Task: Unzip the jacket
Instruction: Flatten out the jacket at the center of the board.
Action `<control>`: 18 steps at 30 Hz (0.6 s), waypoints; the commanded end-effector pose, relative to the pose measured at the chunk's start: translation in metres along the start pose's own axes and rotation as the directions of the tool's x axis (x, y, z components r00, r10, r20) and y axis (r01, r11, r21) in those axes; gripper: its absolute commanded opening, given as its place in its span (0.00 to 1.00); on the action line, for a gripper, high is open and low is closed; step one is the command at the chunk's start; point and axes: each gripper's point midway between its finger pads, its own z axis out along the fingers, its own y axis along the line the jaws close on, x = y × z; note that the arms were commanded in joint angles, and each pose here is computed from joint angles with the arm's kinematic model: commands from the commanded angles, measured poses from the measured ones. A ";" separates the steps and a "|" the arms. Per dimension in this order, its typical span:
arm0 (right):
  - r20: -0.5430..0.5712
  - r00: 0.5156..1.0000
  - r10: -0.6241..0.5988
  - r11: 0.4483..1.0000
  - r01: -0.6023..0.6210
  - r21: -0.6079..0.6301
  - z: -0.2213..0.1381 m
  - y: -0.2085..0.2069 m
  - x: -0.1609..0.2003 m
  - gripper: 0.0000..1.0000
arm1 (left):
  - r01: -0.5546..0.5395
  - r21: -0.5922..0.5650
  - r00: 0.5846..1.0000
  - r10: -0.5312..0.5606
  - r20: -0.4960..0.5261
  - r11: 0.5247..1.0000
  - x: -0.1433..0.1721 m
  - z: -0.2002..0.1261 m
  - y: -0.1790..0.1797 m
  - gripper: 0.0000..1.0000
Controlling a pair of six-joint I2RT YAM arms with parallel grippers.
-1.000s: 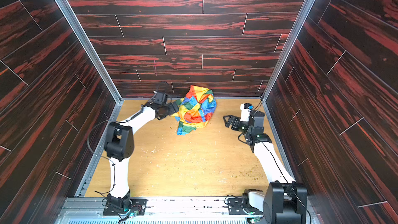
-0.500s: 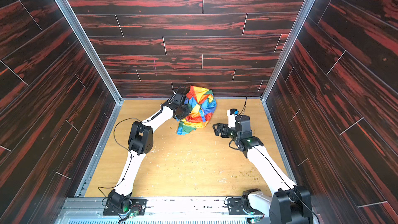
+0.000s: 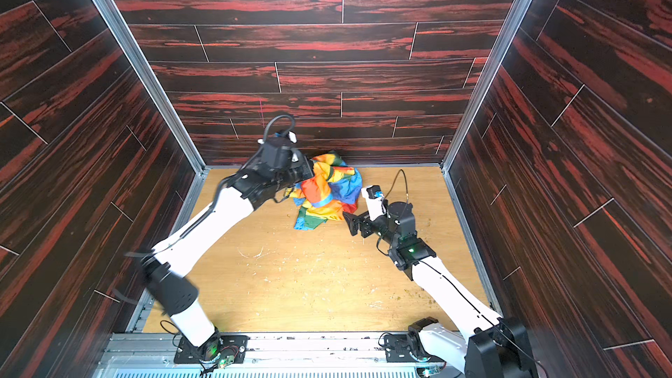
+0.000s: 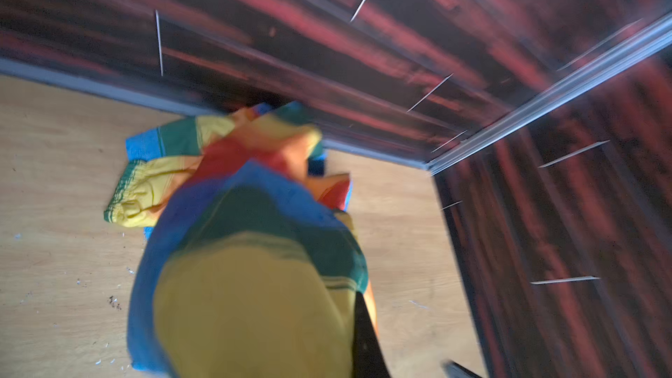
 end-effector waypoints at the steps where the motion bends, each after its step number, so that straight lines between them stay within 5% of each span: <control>1: 0.071 0.991 -0.112 0.988 0.119 -0.098 0.013 0.038 -0.021 0.99 | 0.043 0.002 0.995 -0.043 0.089 0.999 -0.011 -0.027 -0.003 0.00; 8: 0.204 0.958 -0.203 0.969 0.226 -0.101 0.025 0.084 -0.044 0.99 | 0.078 0.108 0.979 -0.097 0.180 0.991 -0.035 -0.087 -0.033 0.00; 18: 0.211 0.935 -0.286 0.955 0.297 -0.023 0.049 0.073 -0.077 0.98 | 0.056 0.129 0.989 -0.072 0.129 0.990 -0.035 -0.126 -0.038 0.00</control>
